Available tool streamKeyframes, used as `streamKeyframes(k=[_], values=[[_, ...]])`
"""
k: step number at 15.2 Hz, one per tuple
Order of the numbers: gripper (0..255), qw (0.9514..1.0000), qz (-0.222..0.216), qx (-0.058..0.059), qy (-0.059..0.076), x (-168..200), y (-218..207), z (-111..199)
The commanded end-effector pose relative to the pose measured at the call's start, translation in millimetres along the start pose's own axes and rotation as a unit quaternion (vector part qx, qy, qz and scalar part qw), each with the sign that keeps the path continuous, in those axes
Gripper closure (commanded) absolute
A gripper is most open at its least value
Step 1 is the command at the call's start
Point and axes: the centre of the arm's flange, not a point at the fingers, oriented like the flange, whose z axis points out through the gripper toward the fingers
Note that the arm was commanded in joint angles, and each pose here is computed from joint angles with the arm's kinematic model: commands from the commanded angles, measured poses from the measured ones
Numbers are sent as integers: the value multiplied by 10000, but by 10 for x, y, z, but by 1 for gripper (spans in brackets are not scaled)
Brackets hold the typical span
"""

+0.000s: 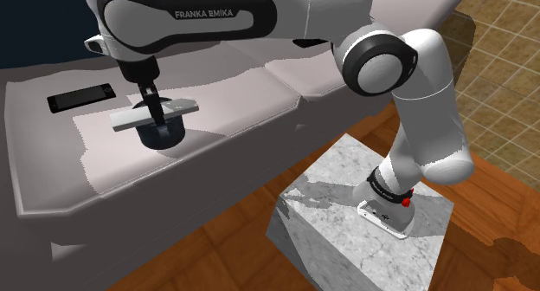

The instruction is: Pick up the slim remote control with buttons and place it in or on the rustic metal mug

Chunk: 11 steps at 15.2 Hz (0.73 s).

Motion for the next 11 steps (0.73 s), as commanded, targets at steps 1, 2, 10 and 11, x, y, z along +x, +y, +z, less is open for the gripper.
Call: streamKeyframes(k=[1,2,10,11], values=[[0,10000,-1,2,-1,2,-1,2],[0,10000,-1,2,-1,2,-1,2],[0,10000,-1,2,-1,-4,-1,-497],[0,10000,-1,2,-1,-4,-1,-497]])
